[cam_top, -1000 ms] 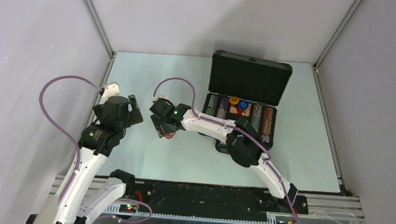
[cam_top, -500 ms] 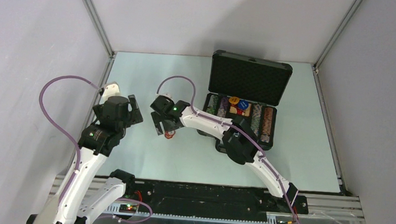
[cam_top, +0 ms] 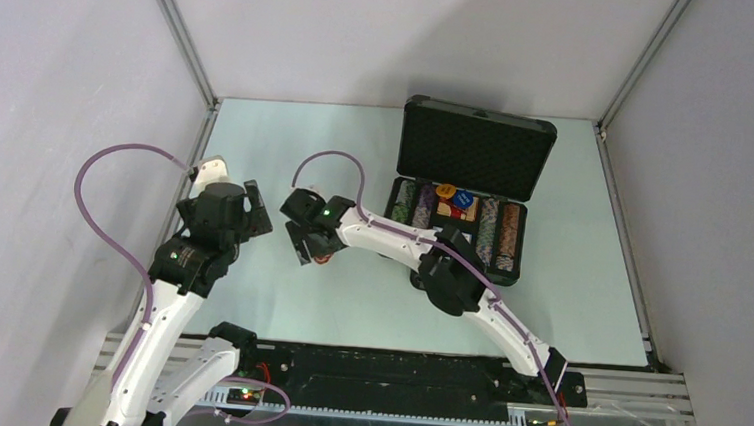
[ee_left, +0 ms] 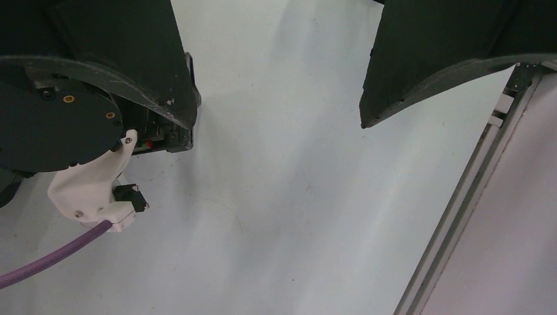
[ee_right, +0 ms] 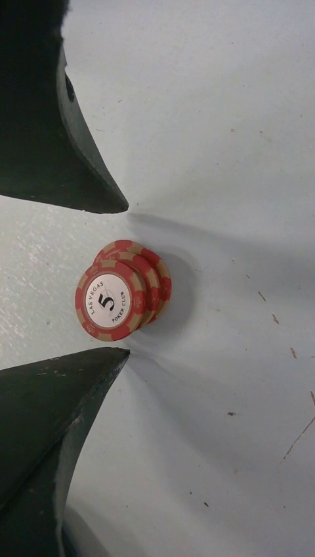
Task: Pack up texas hold em set
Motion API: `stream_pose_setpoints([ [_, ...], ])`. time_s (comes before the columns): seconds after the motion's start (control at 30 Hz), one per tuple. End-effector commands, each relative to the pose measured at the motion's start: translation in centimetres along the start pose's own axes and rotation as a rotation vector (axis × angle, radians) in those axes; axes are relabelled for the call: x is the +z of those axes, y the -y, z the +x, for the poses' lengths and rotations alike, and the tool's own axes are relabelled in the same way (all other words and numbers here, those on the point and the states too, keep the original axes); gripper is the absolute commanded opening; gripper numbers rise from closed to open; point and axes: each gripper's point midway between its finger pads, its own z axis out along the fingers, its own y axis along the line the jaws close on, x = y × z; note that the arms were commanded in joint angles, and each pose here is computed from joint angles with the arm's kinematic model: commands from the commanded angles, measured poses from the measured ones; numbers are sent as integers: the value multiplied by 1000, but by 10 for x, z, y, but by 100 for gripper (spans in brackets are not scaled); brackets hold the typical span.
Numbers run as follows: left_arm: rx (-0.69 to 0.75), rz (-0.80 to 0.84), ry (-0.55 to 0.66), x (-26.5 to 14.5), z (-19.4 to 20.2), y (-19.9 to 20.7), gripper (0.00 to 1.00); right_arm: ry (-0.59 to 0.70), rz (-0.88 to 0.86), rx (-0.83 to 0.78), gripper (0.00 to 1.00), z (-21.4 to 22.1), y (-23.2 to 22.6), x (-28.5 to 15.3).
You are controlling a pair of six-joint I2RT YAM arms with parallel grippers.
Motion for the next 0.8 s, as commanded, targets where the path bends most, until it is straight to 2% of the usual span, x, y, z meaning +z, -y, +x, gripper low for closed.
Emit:
stream_pose_setpoints([
  [0.0,-5,4,15,0,-4,0,98,-31,15,-42,76,7,-2,4],
  [0.77,-3,5,10,1,-3,1,98,-63,36,-95,62,22,-4,20],
])
